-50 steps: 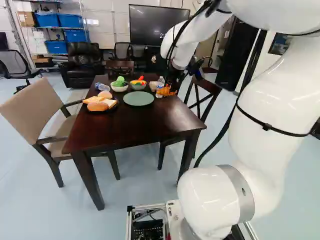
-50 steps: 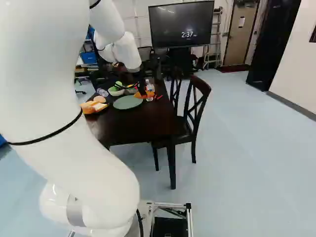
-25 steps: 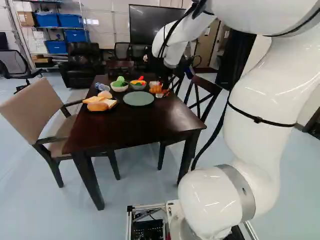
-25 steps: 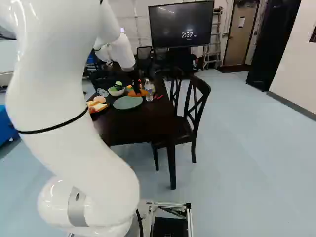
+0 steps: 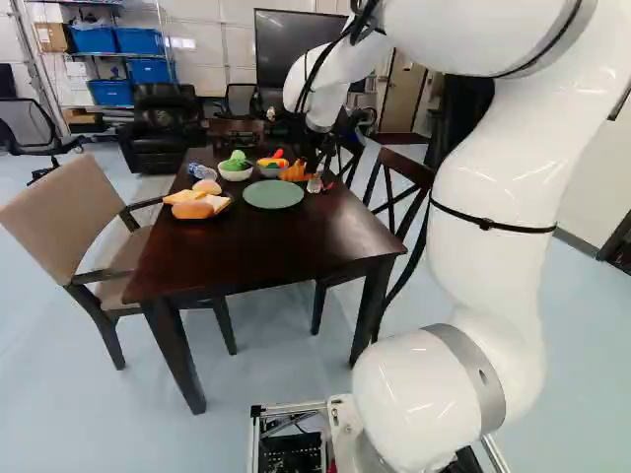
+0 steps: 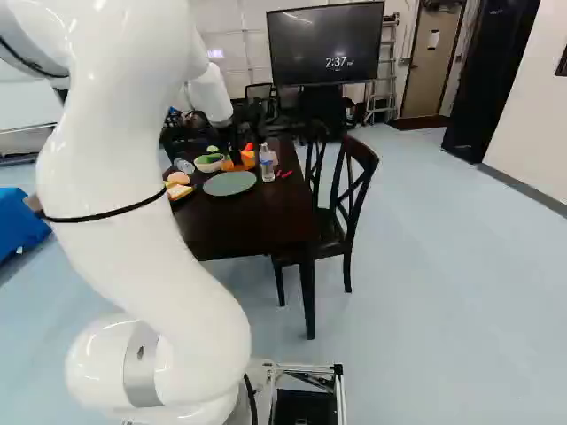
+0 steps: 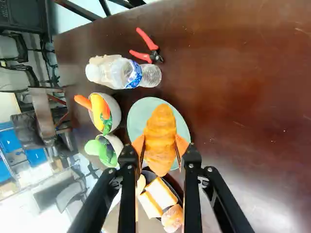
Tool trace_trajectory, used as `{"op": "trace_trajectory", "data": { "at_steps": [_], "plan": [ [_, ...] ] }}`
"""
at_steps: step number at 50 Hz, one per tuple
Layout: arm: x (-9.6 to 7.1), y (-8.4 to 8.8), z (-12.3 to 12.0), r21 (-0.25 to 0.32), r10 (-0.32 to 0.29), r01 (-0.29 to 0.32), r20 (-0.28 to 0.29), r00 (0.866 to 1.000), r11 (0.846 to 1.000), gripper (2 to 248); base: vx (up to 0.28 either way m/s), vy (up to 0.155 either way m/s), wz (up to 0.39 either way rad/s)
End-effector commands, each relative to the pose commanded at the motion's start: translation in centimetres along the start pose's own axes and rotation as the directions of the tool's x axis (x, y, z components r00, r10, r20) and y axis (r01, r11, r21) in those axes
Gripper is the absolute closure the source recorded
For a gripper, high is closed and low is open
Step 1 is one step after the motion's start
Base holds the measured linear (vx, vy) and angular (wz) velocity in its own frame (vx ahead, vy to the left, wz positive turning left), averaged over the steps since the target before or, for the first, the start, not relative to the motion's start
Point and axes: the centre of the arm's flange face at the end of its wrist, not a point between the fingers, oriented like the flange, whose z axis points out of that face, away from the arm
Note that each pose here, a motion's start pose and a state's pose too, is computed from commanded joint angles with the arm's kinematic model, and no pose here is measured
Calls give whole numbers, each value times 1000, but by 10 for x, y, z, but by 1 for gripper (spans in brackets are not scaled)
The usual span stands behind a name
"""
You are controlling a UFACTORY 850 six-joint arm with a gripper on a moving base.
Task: Move the croissant to the empty plate
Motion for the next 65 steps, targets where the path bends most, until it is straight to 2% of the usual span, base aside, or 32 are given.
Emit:
{"op": "trace_trajectory", "data": {
  "at_steps": [40,58,65],
  "plan": [
    [-57,-35,87,-38,-74,76,52,996,996,146,0,0,0],
    [-59,-30,114,-69,-75,79,55,996,995,146,0,0,0],
    [-59,-30,114,-69,-75,79,55,996,995,146,0,0,0]
  ]
}}
